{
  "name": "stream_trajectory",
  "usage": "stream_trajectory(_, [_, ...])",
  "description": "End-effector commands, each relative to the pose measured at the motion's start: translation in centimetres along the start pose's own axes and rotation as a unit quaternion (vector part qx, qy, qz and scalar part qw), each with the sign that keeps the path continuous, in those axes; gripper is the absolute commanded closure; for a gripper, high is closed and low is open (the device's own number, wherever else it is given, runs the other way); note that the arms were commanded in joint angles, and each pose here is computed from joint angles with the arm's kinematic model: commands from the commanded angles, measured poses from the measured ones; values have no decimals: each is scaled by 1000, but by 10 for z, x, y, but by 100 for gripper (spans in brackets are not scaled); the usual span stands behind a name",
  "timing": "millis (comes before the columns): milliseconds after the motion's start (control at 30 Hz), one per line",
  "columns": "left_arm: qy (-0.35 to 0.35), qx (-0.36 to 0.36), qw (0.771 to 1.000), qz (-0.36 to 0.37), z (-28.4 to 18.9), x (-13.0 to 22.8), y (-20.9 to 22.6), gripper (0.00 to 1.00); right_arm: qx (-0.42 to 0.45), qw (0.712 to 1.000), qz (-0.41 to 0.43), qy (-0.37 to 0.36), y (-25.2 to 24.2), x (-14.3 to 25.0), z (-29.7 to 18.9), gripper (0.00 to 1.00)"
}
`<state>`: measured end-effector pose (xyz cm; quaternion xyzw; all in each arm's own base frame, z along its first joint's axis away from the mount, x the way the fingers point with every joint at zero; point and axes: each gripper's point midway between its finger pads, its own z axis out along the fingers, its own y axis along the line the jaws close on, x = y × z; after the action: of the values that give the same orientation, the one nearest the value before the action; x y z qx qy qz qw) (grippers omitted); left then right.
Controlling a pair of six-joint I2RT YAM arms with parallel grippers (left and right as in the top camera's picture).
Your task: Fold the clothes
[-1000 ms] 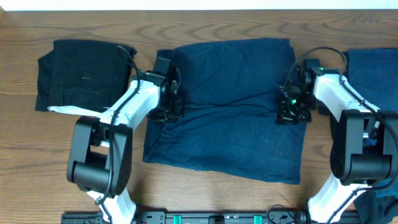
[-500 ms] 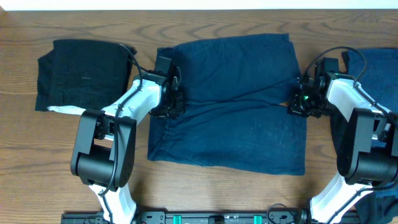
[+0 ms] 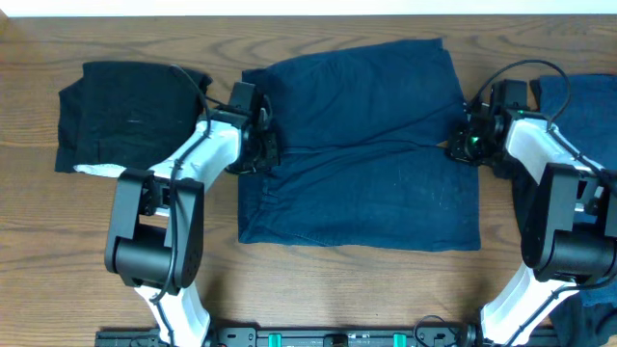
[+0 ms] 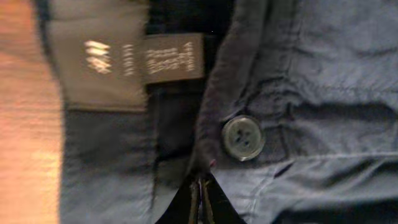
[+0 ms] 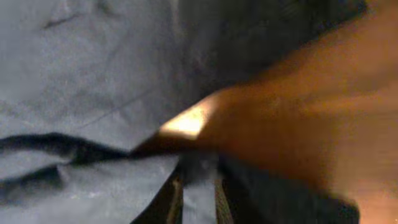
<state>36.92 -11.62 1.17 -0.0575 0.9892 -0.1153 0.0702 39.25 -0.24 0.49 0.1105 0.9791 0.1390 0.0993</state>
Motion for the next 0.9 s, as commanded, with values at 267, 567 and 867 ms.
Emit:
stream_trajectory(267, [-131,52,990,21,-131,-17,-32,94,10,994,82,75,18,41,-84,61])
stream_trajectory(567, [-117,15,993,12,-120,-10,-16,89,144,963,192,124,-22,107,-107,57])
stream_trajectory(867, [-107,-15,994,7,-107,-8,-4,88,157,947,233,156,-35,160,-80,60])
